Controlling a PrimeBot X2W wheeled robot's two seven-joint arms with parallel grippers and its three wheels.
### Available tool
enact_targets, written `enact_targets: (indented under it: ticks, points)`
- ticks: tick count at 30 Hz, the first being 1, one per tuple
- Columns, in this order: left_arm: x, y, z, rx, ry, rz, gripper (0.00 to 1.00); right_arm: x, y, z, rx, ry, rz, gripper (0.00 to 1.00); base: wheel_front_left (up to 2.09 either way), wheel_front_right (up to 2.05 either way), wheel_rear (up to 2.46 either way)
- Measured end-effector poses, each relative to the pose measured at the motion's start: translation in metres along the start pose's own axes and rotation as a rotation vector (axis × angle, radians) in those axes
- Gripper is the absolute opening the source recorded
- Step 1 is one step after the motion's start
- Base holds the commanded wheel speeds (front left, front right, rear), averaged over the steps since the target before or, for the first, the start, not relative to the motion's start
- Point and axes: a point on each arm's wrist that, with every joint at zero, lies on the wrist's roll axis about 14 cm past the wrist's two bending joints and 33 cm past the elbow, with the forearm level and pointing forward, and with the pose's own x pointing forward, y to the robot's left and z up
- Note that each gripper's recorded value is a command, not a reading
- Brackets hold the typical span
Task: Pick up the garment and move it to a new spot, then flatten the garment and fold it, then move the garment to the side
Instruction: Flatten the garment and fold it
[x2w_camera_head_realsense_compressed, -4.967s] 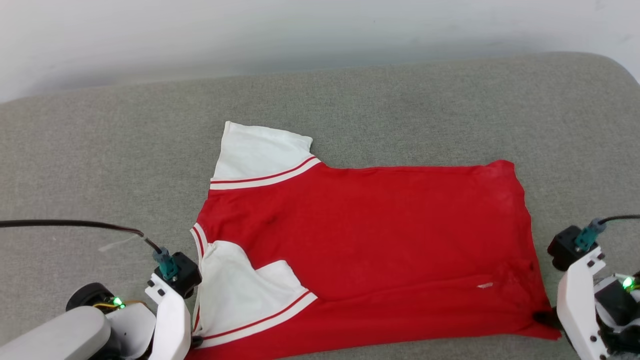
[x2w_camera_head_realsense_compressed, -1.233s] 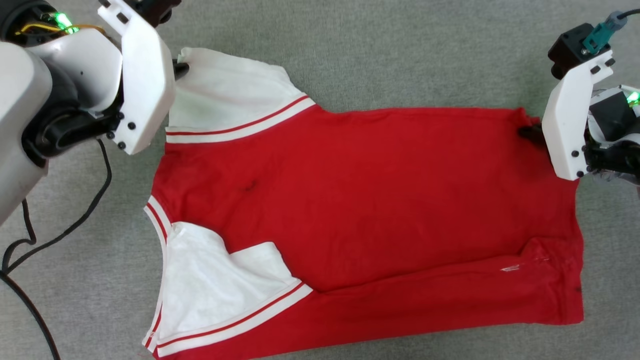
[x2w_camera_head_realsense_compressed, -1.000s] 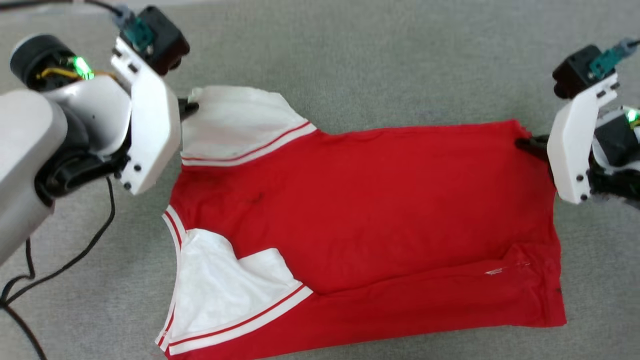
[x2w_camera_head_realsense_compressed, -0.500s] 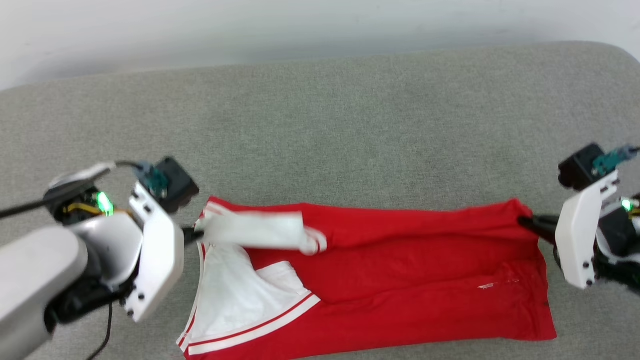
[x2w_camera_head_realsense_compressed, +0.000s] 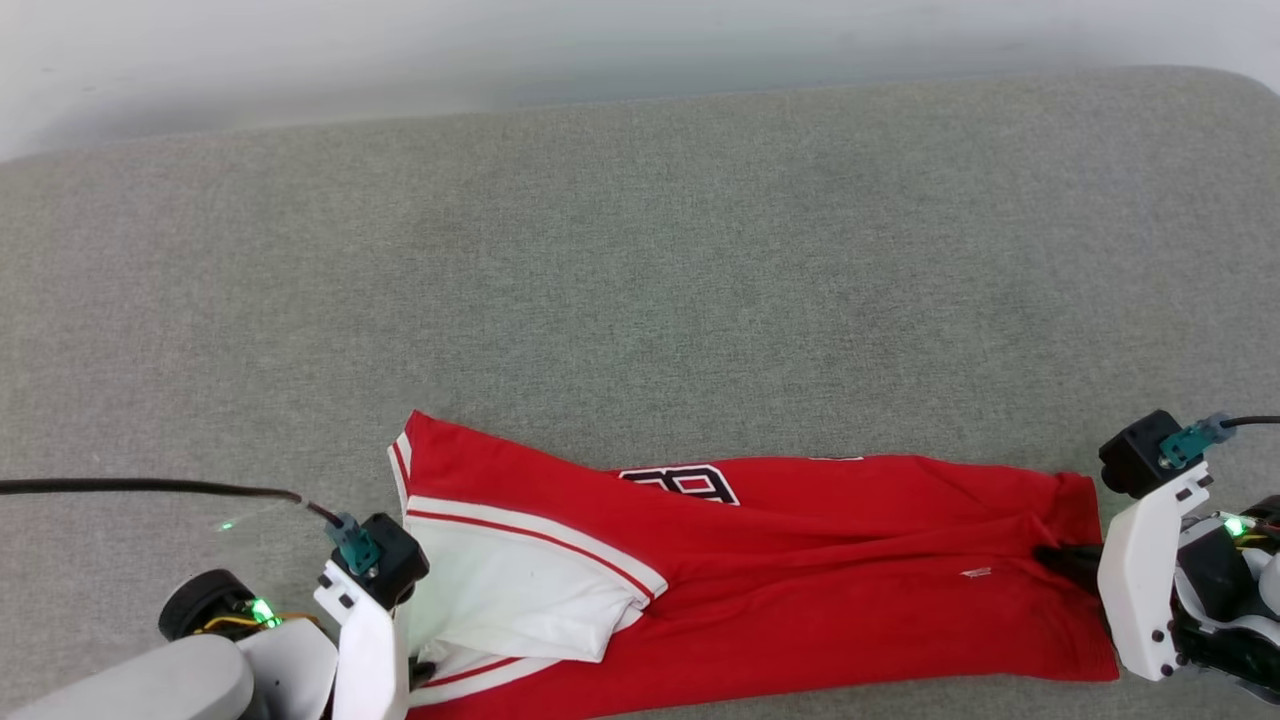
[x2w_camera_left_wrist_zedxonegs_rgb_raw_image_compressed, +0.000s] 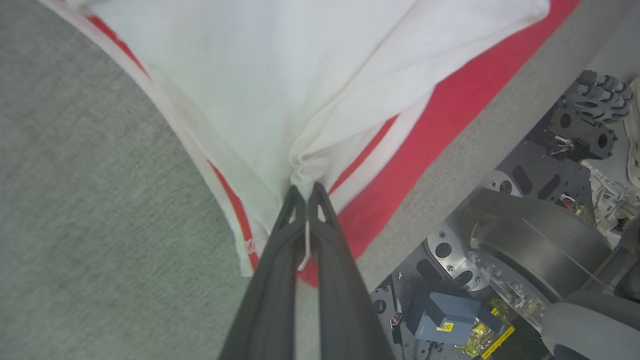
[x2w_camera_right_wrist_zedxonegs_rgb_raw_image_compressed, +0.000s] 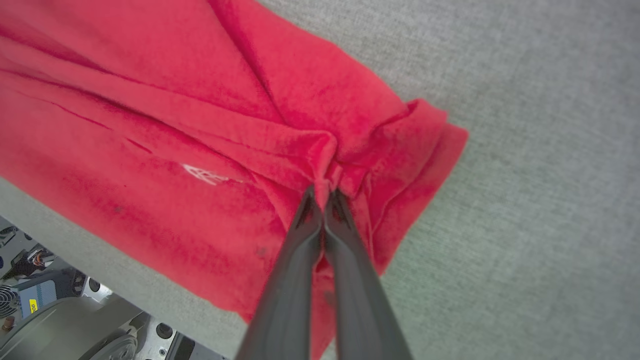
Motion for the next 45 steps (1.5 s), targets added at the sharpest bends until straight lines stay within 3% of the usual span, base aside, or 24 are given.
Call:
enact_targets:
  ticks: [1, 2, 3, 4, 5, 13, 17, 23, 32, 45]
  points:
    - [0.002, 0.000, -0.002, -0.004, 0.003, -0.002, 0.00, 0.001, 0.000, 0.000, 0.003, 0.000, 0.001, 0.00, 0.00, 0.00, 0.00]
    - [0.004, -0.001, -0.004, -0.007, 0.003, -0.003, 0.00, 0.001, 0.001, 0.000, 0.005, -0.003, 0.001, 0.16, 0.00, 0.00, 0.00]
    - [0.004, -0.001, -0.003, -0.010, -0.006, -0.001, 0.00, 0.001, 0.002, 0.000, 0.005, -0.006, 0.002, 0.64, 0.00, 0.00, 0.00]
    - [0.004, -0.002, -0.002, -0.012, -0.018, 0.000, 0.34, 0.000, 0.002, 0.002, -0.003, -0.016, -0.001, 1.00, 0.00, 0.00, 0.00]
    - [0.004, -0.002, 0.000, -0.011, -0.036, 0.006, 1.00, -0.001, 0.002, 0.005, -0.013, -0.029, -0.003, 1.00, 0.00, 0.00, 0.00]
    - [-0.024, 0.003, 0.035, 0.046, -0.272, 0.130, 1.00, -0.041, 0.000, 0.059, -0.054, -0.268, -0.019, 1.00, 0.00, 0.00, 0.00]
    - [-0.045, 0.018, 0.062, 0.052, -0.455, 0.248, 1.00, -0.061, -0.008, 0.083, -0.046, -0.384, -0.041, 1.00, 0.00, 0.00, 0.00]
    - [-0.066, 0.036, 0.089, 0.035, -0.708, 0.420, 1.00, -0.075, -0.038, 0.086, 0.027, -0.458, -0.121, 1.00, 0.00, 0.00, 0.00]
    - [-0.086, 0.062, 0.099, -0.043, -0.914, 0.653, 1.00, -0.054, -0.057, 0.046, 0.261, -0.401, -0.141, 1.00, 0.00, 0.00, 0.00]
    - [-0.124, 0.073, 0.096, -0.119, -1.104, 0.919, 1.00, -0.003, -0.010, -0.010, 0.456, -0.196, -0.002, 1.00, 0.00, 0.00, 0.00]
